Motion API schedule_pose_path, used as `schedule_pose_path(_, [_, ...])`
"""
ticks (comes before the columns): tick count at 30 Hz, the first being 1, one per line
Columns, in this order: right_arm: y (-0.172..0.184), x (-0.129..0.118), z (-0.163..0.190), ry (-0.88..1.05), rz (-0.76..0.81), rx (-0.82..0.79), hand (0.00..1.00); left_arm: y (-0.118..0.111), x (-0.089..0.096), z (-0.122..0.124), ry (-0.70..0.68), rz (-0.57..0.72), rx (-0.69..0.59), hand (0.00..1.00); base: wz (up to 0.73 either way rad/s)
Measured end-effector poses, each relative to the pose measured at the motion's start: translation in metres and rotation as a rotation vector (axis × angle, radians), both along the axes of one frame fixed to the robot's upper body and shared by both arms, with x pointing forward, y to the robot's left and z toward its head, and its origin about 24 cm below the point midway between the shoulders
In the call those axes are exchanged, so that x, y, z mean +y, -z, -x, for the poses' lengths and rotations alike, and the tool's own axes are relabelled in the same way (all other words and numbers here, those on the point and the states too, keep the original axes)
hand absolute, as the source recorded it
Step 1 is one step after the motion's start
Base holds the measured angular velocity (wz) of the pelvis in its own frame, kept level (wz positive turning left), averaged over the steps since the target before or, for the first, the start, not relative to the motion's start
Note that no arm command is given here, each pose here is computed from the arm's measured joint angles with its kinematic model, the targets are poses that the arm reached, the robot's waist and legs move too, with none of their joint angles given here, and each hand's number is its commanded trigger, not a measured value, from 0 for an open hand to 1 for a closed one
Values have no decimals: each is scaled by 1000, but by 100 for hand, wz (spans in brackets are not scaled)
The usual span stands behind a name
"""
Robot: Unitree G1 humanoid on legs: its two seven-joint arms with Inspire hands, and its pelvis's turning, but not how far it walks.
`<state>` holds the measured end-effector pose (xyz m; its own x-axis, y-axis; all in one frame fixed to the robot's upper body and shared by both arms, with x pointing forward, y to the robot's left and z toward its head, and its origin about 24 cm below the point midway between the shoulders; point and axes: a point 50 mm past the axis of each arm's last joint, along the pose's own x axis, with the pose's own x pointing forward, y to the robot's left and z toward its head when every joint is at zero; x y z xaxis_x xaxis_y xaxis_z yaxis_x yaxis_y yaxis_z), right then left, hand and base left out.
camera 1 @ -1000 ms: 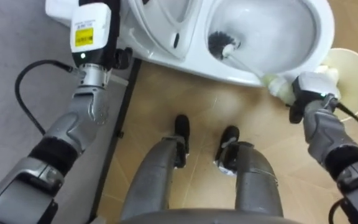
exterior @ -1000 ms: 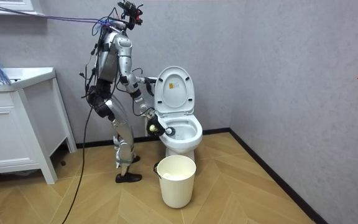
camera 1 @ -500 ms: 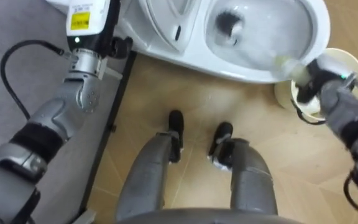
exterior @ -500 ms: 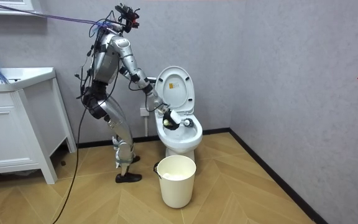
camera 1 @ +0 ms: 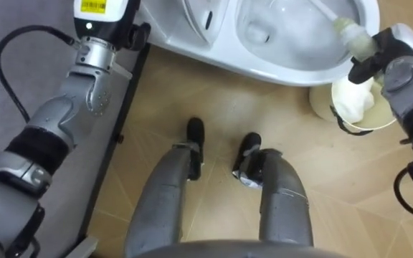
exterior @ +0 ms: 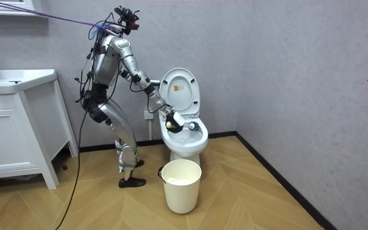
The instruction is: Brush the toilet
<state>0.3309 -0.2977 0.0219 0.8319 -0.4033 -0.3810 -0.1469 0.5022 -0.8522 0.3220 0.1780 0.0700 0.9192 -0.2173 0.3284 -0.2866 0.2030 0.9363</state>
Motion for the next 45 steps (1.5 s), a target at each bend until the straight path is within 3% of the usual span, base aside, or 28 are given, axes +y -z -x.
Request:
schedule_pose_path(10, [43, 8, 31, -110, 172, 180, 100, 23, -10, 8, -16, 2, 79, 0, 1])
schedule_pose_path(19, [60, 35, 43, -266, 257, 208, 100, 36, 9, 20, -79, 37, 125, 0, -11])
schedule_pose_path(31, [72, 71, 72, -430, 207, 263, 100, 48, 41, 41, -169, 86, 169, 0, -4])
schedule_pose_path(39, [74, 59, 96, -542, 430, 365, 100, 68, 56, 57, -179, 53, 285, 0, -3])
schedule_pose_path(45, [90, 38, 128, -554, 483, 479, 100, 89, 57, 78, -186, 63, 403, 0, 2])
